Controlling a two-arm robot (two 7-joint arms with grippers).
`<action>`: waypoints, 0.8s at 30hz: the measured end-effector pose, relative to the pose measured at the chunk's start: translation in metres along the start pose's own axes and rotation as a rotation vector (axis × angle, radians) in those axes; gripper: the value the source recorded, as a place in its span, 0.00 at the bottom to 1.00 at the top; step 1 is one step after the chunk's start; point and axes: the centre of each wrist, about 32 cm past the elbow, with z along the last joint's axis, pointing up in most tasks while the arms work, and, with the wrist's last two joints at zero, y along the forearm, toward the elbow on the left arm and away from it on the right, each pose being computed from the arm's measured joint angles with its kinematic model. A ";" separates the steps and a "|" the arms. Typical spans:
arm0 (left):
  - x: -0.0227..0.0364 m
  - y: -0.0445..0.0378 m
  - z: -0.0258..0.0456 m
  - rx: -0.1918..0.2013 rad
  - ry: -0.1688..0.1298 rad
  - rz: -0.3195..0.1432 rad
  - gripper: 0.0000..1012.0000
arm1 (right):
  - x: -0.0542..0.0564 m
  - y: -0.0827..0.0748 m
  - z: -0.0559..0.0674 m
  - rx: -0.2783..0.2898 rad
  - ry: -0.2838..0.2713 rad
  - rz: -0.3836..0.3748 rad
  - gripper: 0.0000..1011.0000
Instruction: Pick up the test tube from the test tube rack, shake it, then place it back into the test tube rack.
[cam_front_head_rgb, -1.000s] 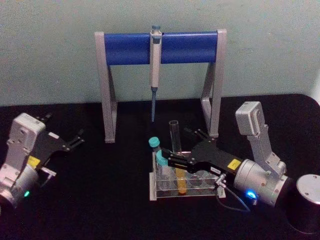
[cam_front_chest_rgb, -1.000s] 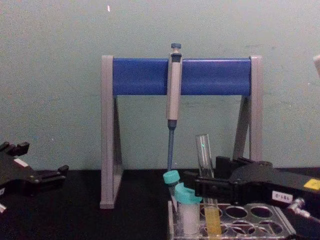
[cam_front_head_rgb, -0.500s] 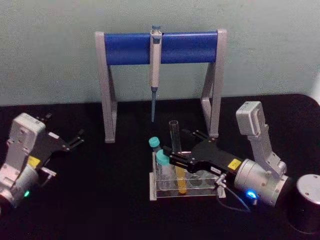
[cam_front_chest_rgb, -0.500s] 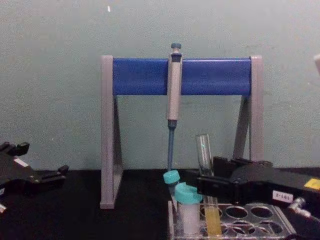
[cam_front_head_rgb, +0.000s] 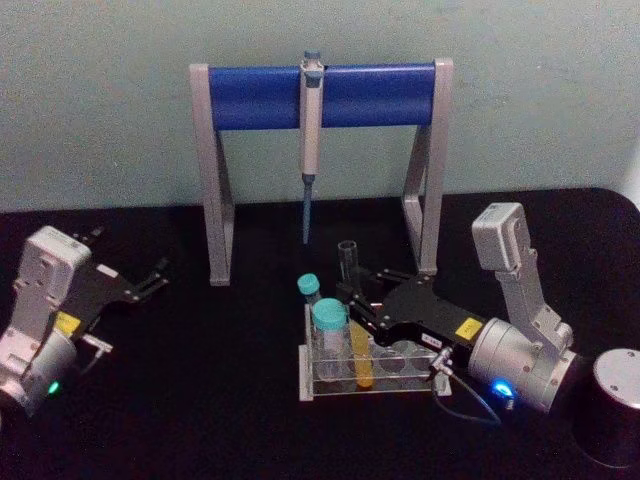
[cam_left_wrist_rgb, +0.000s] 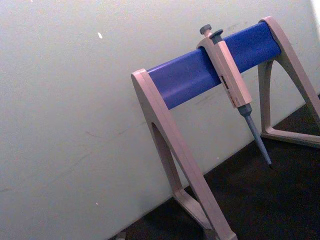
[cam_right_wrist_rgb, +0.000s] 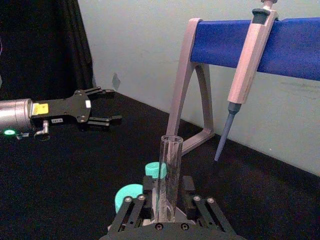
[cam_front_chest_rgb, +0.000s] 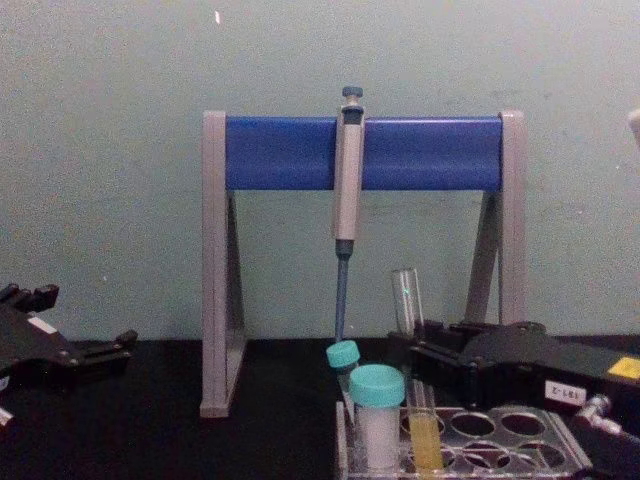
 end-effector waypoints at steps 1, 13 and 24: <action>0.0000 0.0000 0.0000 0.000 0.000 0.000 0.99 | 0.000 0.000 0.000 0.000 0.000 0.000 0.37; 0.0000 0.0000 0.0000 0.000 0.000 0.000 0.99 | 0.000 0.000 0.000 0.000 0.000 0.000 0.23; 0.0000 0.0000 0.0000 0.000 0.000 0.000 0.99 | -0.001 -0.002 -0.002 0.018 -0.004 0.004 0.23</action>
